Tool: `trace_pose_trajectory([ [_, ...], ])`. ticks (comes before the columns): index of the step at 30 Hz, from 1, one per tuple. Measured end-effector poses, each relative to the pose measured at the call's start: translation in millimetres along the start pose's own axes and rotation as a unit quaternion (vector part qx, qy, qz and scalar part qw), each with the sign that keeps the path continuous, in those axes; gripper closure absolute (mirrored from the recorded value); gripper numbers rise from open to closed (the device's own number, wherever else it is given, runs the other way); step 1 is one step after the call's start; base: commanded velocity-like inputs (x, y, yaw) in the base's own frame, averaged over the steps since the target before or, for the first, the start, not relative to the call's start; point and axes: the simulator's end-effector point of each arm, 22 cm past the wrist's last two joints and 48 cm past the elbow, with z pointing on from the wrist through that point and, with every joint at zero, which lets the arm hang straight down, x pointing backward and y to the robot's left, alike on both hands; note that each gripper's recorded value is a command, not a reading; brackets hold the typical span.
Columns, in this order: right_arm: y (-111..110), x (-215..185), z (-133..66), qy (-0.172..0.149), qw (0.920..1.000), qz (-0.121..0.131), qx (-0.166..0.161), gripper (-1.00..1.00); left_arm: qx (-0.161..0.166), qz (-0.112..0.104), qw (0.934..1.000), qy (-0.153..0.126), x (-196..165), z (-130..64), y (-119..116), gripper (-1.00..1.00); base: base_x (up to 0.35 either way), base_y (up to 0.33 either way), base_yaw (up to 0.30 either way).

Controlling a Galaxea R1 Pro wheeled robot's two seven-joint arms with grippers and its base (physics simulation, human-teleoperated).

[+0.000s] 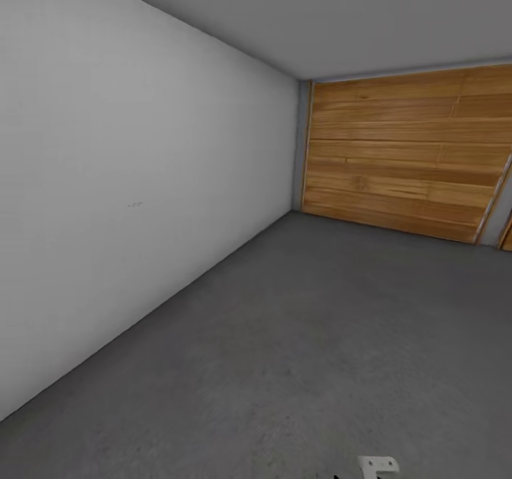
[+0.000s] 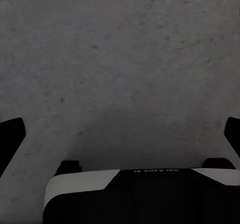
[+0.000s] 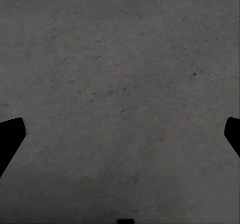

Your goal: Move the two storage containers from the living room to the garage. In the garage, place one container on the floor and stack the other container on top of it (either order is fine).

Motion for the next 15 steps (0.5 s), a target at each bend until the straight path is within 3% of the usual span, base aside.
trace_pose_trajectory([
  [15, -0.4, -4.3, -13.8, 0.0, 1.0, 0.0, 0.0, -1.0, 0.0, 0.0, 1.0, 0.0, -1.5, -14.3, -1.5, -1.0, 0.0, 0.0, 0.3],
])
